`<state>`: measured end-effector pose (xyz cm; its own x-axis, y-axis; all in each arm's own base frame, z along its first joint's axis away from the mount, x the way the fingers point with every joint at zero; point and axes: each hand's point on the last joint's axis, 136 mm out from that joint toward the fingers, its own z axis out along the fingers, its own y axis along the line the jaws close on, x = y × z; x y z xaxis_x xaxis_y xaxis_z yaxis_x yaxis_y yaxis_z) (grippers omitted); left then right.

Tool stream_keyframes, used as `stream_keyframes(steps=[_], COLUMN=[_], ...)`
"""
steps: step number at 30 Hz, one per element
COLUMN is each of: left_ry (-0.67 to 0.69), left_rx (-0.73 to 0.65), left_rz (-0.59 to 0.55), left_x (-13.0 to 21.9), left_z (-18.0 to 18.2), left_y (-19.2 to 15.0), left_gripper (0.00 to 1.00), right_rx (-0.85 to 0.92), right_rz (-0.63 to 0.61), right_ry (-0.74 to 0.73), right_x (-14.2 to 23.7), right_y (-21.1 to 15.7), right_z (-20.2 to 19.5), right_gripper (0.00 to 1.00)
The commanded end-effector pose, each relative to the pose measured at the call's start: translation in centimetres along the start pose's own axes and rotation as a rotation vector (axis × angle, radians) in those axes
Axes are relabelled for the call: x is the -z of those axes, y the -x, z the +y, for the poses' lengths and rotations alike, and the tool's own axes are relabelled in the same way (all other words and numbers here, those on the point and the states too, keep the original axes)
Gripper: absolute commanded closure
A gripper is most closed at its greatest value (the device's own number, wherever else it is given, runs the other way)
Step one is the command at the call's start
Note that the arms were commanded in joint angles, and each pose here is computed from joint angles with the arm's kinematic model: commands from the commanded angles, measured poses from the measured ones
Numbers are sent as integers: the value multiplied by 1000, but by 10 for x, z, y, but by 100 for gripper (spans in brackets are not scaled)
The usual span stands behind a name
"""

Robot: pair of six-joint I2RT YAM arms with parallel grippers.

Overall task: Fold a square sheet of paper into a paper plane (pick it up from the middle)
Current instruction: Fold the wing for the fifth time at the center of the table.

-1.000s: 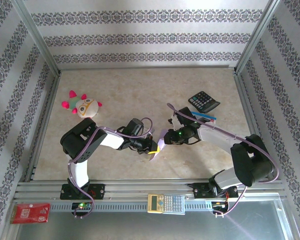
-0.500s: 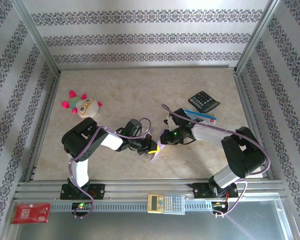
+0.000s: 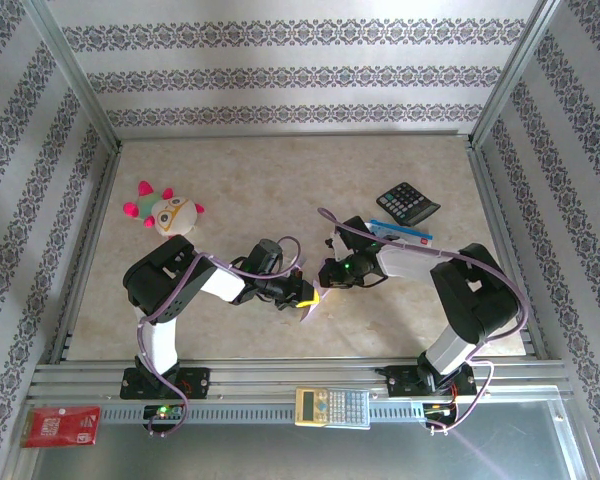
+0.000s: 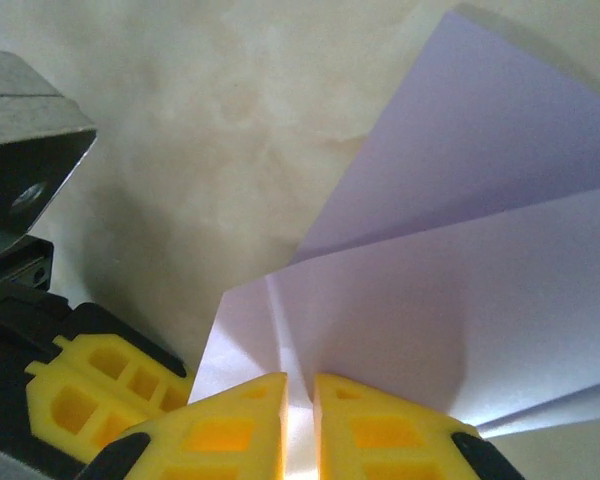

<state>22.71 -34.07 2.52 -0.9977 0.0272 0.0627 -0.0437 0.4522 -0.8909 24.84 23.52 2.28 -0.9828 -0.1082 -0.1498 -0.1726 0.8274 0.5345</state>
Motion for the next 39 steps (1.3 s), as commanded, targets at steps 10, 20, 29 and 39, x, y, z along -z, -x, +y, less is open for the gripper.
stream_keyframes(steps=[10,20,29,39], left_ry=[107,140,230,335], left_rx=[46,0,-90,-197], left_rz=[-70,-86,-59,22], left_x=[13,24,32,19], left_z=[25,16,13,13], left_y=[7,5,-10,-30], left_gripper=[85,75,58,47], right_rx=[30,25,23,21], right_rz=[-14,-4,-1,-2], right_ry=[-37,-44,-46,-46], right_x=[-8,-10,-10,-9], right_y=[13,11,9,9], right_z=[-5,-9,-11,-12], right_gripper=[85,86,86,86])
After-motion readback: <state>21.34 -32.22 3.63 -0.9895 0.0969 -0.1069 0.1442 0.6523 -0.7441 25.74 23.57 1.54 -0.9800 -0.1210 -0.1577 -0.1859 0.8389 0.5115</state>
